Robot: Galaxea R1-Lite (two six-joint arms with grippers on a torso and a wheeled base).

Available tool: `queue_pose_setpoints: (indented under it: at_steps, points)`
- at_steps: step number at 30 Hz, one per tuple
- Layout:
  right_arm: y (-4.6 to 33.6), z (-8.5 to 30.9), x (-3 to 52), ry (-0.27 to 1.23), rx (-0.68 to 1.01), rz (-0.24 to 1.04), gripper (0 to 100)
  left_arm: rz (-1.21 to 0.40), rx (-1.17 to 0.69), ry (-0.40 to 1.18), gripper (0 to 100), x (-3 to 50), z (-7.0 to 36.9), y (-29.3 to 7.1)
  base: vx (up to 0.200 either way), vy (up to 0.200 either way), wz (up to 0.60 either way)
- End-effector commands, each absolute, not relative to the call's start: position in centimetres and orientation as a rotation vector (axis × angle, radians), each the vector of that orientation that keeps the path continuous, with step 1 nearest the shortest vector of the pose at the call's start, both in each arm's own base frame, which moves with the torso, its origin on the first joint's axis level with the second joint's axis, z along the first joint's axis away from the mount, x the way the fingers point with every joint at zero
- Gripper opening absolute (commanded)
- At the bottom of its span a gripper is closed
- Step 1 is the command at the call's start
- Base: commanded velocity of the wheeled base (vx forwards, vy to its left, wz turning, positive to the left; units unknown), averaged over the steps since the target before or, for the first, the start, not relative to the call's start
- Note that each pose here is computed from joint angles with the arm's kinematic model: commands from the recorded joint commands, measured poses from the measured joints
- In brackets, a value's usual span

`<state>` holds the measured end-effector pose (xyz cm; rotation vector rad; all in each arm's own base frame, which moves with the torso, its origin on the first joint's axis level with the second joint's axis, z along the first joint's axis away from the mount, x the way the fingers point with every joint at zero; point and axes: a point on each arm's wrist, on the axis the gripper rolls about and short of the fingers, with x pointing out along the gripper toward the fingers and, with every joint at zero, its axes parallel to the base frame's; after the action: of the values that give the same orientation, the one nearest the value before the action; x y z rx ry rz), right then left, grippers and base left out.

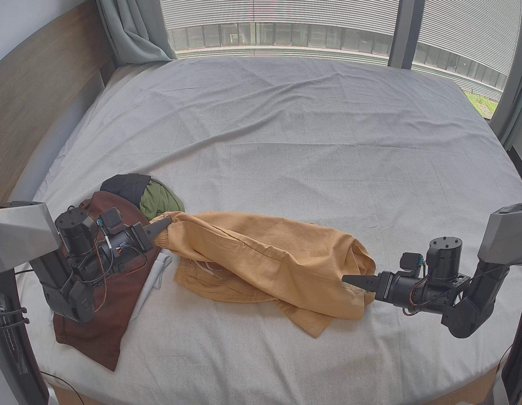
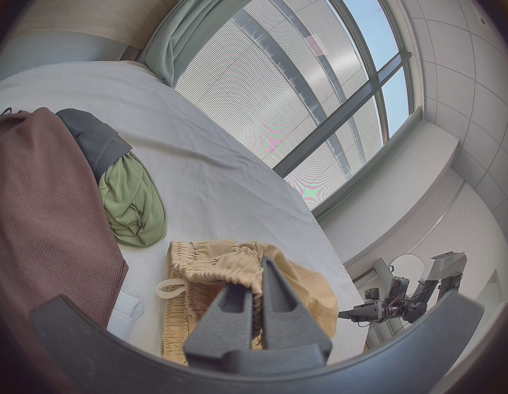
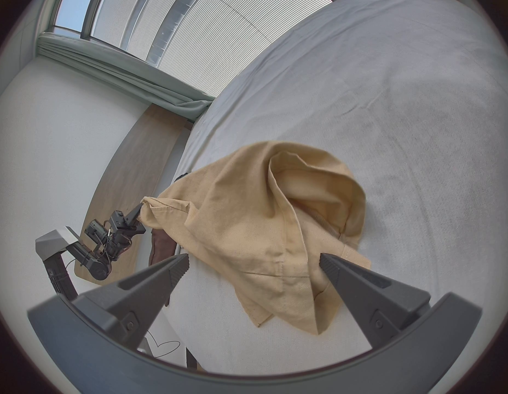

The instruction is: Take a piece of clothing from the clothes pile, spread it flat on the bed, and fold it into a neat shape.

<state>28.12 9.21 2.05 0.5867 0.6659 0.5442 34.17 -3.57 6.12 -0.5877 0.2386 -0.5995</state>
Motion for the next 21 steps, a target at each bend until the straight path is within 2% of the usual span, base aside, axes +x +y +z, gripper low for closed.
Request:
queue_pose_setpoints:
  at_steps: [1,19,20,21]
  points:
    - [10.17,0.53,27.95,0.718,0.594,0.556,100,-0.6,-0.588,0.24,0,34.15,6.07,-3.62,0.0,0.0,0.0]
    - [10.26,0.68,27.28,0.635,0.636,0.597,100,-0.599,-0.588,0.238,0,34.22,6.07,-3.57,0.0,0.0,0.0]
    - [10.26,0.35,27.3,0.644,0.637,0.593,0,-0.599,-0.588,0.238,0,34.22,6.07,-3.57,0.0,0.0,0.0]
    - [10.27,0.12,27.32,0.648,0.635,0.592,0,-0.599,-0.588,0.238,0,34.22,6.07,-3.57,0.0,0.0,0.0]
